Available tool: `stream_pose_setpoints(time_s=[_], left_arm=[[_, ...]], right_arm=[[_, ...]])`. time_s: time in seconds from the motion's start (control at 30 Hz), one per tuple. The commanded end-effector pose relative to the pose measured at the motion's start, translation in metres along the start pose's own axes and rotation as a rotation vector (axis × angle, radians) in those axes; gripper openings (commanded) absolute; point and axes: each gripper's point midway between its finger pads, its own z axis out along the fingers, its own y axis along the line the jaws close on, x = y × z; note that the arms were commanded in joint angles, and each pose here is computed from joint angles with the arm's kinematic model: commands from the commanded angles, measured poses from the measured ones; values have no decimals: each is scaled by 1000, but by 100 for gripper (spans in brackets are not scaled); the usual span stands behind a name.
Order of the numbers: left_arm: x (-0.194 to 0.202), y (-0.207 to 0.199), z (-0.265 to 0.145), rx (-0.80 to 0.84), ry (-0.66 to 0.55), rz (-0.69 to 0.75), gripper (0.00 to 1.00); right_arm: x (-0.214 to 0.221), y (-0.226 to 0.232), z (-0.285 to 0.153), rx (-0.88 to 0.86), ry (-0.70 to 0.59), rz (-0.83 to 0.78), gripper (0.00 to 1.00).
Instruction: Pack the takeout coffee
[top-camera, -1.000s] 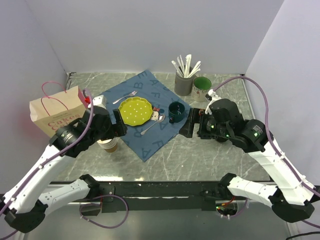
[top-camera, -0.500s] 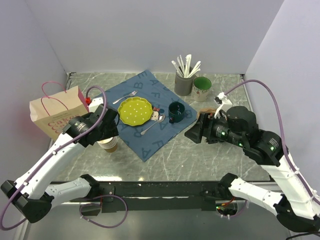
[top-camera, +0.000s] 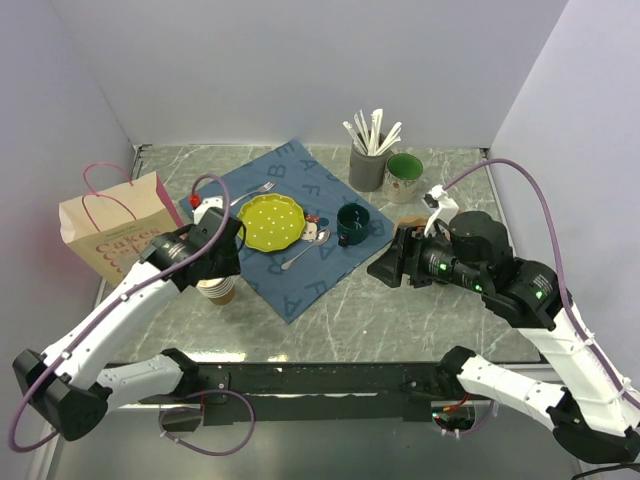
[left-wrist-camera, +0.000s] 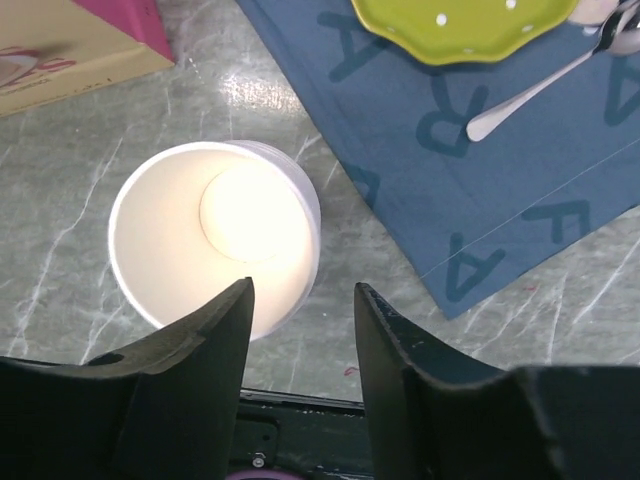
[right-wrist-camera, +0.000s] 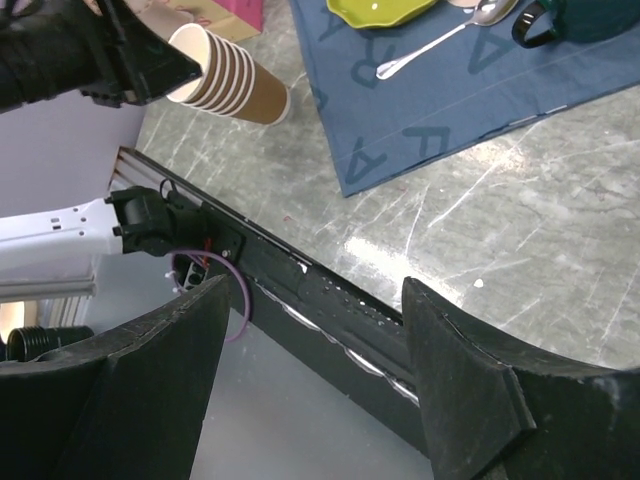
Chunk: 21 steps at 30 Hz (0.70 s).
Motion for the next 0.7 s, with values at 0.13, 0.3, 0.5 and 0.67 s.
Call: stream_pose_setpoints(time_s=[0.13,0.3,0.5,0.67], left_arm=[[-1,-10,12,27,6,73,44],[-2,-5,15,2,-2,92,37],[8,-5,24,-3,29,120,31],[7,-5,24,-6,29,126,24]], right_arm=[[-7,5,-4,-37,-53,-9,74],[-5,4,-4,-38,-54,-2,73],[-9,6,-2,-35,-50,-9,73],[-12,7,1,-28,-44,-19,73]])
